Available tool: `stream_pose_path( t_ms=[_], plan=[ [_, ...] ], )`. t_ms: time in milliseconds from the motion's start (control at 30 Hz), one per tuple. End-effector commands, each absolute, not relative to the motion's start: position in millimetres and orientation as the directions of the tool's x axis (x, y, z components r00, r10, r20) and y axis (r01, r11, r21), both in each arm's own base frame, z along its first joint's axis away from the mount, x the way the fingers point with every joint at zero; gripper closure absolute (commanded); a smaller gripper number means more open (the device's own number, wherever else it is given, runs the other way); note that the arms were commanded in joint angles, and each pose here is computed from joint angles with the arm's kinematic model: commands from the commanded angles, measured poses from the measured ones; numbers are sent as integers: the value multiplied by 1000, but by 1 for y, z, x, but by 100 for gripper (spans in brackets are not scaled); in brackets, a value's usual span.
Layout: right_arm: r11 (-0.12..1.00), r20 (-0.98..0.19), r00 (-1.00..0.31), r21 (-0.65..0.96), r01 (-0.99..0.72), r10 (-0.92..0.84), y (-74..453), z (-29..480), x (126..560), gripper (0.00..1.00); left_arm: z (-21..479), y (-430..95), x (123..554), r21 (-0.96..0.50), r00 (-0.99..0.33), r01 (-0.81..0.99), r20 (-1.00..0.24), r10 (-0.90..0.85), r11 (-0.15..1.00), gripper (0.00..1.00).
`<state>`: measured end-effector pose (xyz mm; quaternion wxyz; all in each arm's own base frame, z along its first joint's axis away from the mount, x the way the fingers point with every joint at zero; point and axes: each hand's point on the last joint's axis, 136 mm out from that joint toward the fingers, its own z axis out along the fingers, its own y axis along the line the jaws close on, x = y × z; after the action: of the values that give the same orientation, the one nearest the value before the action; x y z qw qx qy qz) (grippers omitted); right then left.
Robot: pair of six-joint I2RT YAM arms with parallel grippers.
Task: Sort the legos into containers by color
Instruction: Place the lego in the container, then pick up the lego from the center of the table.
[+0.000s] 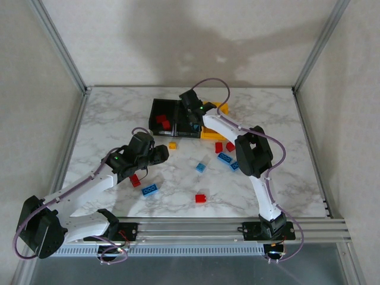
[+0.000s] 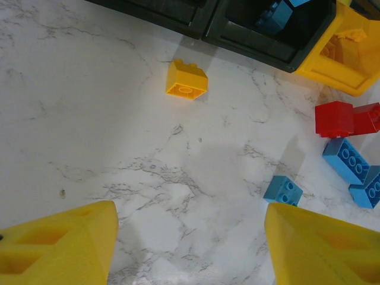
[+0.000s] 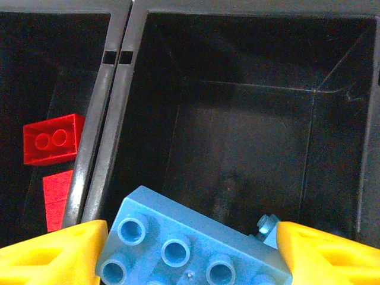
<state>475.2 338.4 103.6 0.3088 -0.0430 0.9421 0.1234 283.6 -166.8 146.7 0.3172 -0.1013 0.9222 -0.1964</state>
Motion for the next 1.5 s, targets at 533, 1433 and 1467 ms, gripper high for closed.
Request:
stream_pose_path(
  t_ms=[533, 1433, 1467],
  plan=[
    [976, -598, -801, 171, -134, -5, 332, 113, 461, 21, 151, -160, 283, -422, -767, -87, -549, -331, 902, 34],
    [993, -584, -812, 97, -64, 5, 207, 107, 304, 24, 123, -205, 277, -491, -826, 0, -491, -277, 871, 34],
    [995, -589, -808, 83, -60, 0, 204, 107, 307, 24, 123, -208, 277, -494, -827, 4, -490, -274, 870, 34]
  ],
)
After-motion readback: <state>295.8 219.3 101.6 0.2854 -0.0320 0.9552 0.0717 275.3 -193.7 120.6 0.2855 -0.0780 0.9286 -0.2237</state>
